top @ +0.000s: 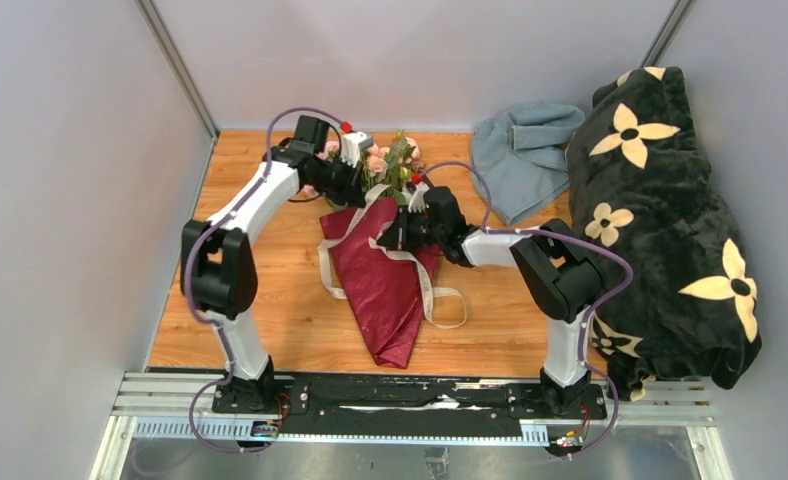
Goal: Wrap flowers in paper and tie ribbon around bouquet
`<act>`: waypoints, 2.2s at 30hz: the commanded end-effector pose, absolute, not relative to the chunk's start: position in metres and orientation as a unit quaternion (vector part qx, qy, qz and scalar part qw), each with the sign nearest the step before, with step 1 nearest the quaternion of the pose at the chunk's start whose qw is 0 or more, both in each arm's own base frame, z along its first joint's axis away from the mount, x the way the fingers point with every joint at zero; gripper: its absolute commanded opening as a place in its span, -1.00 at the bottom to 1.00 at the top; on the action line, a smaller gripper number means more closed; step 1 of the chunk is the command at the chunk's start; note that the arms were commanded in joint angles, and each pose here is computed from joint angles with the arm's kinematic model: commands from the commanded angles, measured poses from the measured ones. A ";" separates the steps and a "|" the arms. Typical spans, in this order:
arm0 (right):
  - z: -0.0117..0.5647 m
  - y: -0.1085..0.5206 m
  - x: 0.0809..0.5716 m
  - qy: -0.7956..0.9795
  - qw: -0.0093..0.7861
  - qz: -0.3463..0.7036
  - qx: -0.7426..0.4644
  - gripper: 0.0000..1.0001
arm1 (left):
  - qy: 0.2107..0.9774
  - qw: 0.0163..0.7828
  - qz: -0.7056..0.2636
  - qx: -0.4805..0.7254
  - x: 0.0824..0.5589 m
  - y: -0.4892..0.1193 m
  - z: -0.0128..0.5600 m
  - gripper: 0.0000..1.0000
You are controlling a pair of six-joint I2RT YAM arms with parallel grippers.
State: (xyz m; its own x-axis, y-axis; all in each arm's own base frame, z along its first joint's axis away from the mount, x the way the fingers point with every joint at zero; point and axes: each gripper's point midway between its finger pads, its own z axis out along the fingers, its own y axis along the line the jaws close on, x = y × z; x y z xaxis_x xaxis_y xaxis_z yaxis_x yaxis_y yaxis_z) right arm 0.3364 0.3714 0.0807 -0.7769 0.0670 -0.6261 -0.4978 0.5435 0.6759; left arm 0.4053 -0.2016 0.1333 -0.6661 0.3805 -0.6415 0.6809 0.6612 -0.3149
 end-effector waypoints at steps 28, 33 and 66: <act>0.112 0.378 0.350 0.801 0.240 0.478 -0.269 -0.08 | 0.708 0.358 -0.382 0.474 0.315 -0.339 0.247 -1.00; 0.123 0.347 0.357 0.804 0.244 0.491 -0.229 -0.03 | 0.715 0.383 -0.379 0.445 0.332 -0.340 0.254 -1.00; 0.204 0.317 0.368 0.658 0.554 0.481 -0.170 -0.27 | 0.752 0.366 -0.406 0.368 0.350 -0.323 0.248 -1.00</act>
State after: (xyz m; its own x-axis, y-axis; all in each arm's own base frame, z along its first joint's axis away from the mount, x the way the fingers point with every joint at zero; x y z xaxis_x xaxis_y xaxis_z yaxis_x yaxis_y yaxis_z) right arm 0.3542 0.3119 0.1818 -0.3851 0.2407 -0.8909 -0.7518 0.4780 0.4541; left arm 0.3563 -0.3226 0.2458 -0.4711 0.2532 -0.8450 0.8402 0.4204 -0.3425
